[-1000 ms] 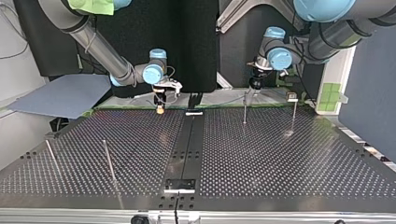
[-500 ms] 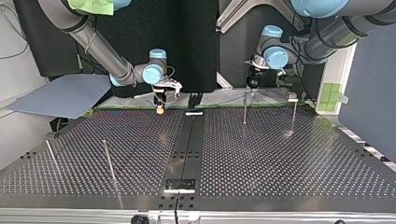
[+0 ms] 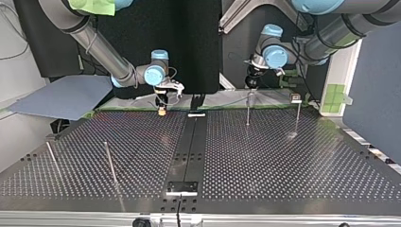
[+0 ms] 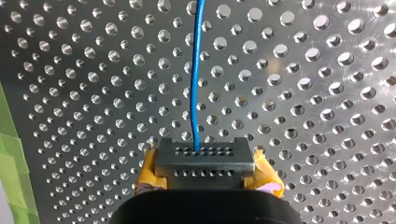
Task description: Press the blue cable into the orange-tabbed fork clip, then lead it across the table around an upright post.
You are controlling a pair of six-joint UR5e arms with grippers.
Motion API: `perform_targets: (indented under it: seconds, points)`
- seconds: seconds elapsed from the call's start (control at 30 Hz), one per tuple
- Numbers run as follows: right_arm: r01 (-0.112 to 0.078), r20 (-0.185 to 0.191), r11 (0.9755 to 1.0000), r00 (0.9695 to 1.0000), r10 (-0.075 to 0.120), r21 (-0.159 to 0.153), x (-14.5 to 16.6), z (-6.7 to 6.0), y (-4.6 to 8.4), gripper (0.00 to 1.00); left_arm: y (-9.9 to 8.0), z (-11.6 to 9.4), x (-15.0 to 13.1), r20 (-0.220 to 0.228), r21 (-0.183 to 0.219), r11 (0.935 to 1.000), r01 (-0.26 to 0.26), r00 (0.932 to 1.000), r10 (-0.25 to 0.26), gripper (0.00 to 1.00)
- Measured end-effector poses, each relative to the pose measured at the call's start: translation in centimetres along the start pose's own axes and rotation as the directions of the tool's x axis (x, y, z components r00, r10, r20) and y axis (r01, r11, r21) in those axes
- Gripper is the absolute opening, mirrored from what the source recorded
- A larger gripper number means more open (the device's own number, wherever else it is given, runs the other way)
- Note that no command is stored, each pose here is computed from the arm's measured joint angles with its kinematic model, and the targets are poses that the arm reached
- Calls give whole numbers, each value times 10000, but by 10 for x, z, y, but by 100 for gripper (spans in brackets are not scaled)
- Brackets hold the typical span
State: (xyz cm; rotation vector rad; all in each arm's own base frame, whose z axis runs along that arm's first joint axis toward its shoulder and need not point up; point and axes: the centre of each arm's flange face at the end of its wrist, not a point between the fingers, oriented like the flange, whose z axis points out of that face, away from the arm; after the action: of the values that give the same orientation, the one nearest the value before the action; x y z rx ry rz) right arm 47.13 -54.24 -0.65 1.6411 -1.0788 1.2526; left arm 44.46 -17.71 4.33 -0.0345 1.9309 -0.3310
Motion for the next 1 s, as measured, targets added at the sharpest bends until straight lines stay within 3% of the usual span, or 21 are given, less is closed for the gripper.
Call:
perform_targets:
  seconds: [0.23, 0.5, 0.87, 1.0]
  points:
    - [-14, -3, 10000, 10000, 14, -1, 0, 0, 0, 0, -5, 0, 1, 30, 83, 9999, 123, 9999, -123, 100]
    - [-16, -6, 10000, 10000, 16, -1, 0, 0, 0, 0, -16, -3, 5, 36, -105, 9998, 141, 9999, -141, 100]
    - [-20, 3, 10000, 10000, 20, -1, 0, 0, 0, 0, -54, -5, 10, 938, 120, 9974, 708, 9930, -716, 100]
    - [-23, -3, 10000, 10000, 23, -1, 0, 0, 0, 0, -66, -8, 14, 1040, 172, 9952, 960, 9898, -973, 100]
